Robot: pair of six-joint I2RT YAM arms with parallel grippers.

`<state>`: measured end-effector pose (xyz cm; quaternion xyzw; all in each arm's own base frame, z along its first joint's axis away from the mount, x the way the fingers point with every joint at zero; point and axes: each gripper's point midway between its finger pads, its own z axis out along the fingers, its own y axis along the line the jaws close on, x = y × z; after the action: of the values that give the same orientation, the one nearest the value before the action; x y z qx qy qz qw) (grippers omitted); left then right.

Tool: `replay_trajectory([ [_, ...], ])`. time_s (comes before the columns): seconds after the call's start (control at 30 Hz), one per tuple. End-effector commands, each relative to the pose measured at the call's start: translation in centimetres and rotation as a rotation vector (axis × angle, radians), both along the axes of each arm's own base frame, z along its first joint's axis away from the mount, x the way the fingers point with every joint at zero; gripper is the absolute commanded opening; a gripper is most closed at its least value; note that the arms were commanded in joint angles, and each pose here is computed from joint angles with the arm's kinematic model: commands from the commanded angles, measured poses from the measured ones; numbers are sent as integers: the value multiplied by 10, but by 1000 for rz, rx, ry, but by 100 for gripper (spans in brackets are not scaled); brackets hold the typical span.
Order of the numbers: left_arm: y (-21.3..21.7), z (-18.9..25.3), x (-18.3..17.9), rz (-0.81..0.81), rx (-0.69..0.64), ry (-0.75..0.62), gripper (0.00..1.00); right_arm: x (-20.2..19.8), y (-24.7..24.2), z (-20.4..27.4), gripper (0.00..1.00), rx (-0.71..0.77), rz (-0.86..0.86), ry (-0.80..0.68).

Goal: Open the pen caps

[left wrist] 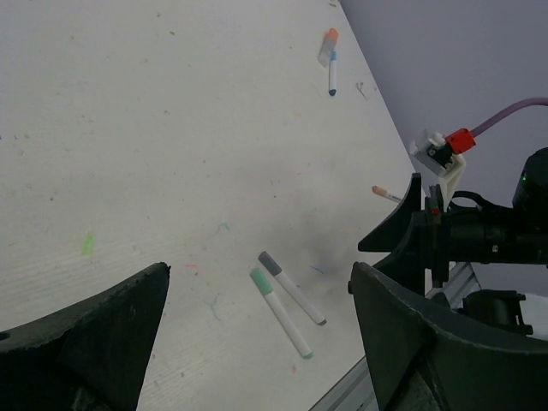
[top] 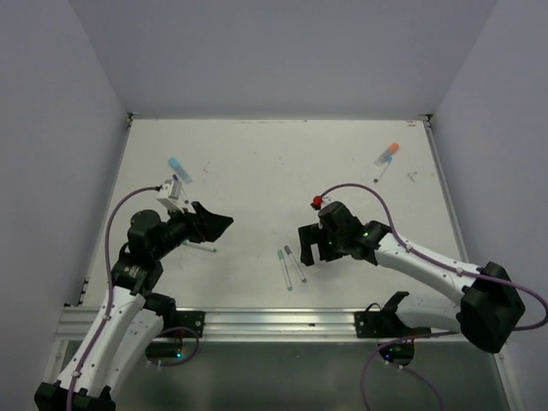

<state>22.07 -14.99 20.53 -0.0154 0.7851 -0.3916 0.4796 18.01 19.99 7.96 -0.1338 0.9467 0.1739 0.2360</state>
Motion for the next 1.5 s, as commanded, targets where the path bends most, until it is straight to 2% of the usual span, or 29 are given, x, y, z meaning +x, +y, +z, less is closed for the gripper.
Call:
replay_trajectory([
  [0.0,-12,5,-2,-63,-44,-10,90,15,22,-2,99,15,3,-46],
  [0.13,-15,2,-4,-81,-59,1,89,17,24,-15,94,-51,7,-61],
  [0.17,-15,1,-5,-84,-61,2,89,17,25,-16,90,-58,11,-61],
  [0.33,-14,-1,-5,-70,-64,11,90,16,33,-26,82,-87,27,-66],
  [0.53,-15,-5,-4,-75,-71,25,90,9,47,-34,80,-102,59,-72],
  [0.63,-16,-9,-5,-80,-75,39,90,6,51,-40,75,-105,58,-63],
  [0.77,-16,-14,-5,-80,-74,53,90,2,48,-51,61,-132,55,-56],
  [0.9,-16,-21,-4,-79,-66,77,89,-2,46,-59,58,-146,68,-68],
  [1.07,-18,-27,-3,-83,-68,94,88,-7,39,-68,47,-178,72,-66],
  [1.37,-20,-28,-4,-92,-82,99,87,-15,38,-93,35,-239,85,-30],
  [1.47,-21,-28,-4,-101,-88,99,86,-18,39,-101,20,-253,91,-17],
])
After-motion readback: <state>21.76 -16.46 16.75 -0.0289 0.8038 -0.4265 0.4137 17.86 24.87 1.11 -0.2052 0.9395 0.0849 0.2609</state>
